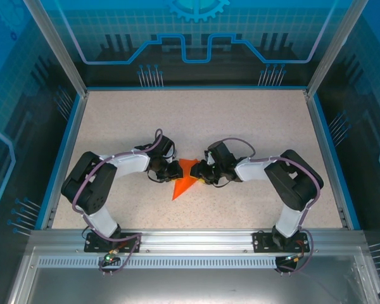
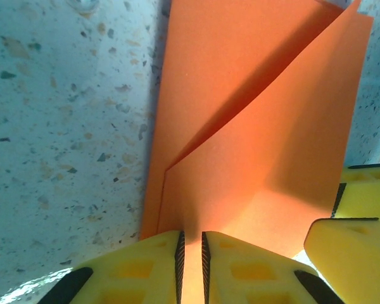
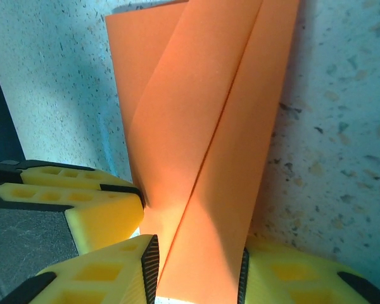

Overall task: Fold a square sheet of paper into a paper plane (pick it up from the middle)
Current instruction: Turn over the paper at the center of the table.

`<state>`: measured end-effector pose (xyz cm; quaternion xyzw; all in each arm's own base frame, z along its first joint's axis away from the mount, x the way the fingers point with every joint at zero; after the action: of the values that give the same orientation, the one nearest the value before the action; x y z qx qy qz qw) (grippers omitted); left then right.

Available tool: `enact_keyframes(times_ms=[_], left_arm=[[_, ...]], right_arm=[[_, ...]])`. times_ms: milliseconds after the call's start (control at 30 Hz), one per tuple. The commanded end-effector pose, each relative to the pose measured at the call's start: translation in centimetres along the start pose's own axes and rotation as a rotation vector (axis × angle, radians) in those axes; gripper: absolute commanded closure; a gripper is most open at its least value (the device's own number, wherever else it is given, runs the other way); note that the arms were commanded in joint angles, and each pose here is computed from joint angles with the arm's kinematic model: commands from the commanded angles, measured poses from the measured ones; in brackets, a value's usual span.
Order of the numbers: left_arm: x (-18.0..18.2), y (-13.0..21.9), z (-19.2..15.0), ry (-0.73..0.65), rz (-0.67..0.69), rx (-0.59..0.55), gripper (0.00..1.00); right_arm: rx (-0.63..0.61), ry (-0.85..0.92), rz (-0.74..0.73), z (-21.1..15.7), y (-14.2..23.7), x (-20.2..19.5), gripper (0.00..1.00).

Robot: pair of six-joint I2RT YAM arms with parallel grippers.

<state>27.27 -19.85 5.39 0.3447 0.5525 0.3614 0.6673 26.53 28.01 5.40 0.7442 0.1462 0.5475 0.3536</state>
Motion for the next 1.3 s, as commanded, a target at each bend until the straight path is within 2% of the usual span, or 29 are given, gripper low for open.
enact_keyframes(times_ms=[0,633,900,1067,1267], left_arm=[[0.5,0.2,-0.2,0.013,0.022,0.008,0.82],[0.2,0.5,0.1,0.035,0.007,-0.021,0.82],[-0.5,1.5,0.4,0.029,-0.014,-0.055,0.82],[-1.3,3.2,0.7,0.011,-0.036,-0.123,0.81],[-1.5,6.5,1.0,-0.014,0.004,-0.261,0.8]], right_arm=[[0.011,0.027,0.039,0.1,-0.6,1.1,0.63],[0.007,0.099,0.106,1.0,-2.1,2.6,0.74],[0.02,0.11,0.11,1.0,-2.4,2.8,0.84],[0.001,0.151,0.113,1.2,-0.7,3.6,0.89],[-0.101,0.239,-0.006,1.6,4.0,4.1,0.9]])
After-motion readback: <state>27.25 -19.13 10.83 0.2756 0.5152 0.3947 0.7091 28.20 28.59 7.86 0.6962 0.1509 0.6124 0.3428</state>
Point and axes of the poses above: each hand's point on the last joint's axis, 136 mm out from that joint toward the fingers, its own y axis back along the fingers, its own x axis along the line the jaws close on, z = x × y, the point moved 4 cm from there along y, back along the fingers, and after that the axes turned 14 degrees about -y, right-handed, at the moved point
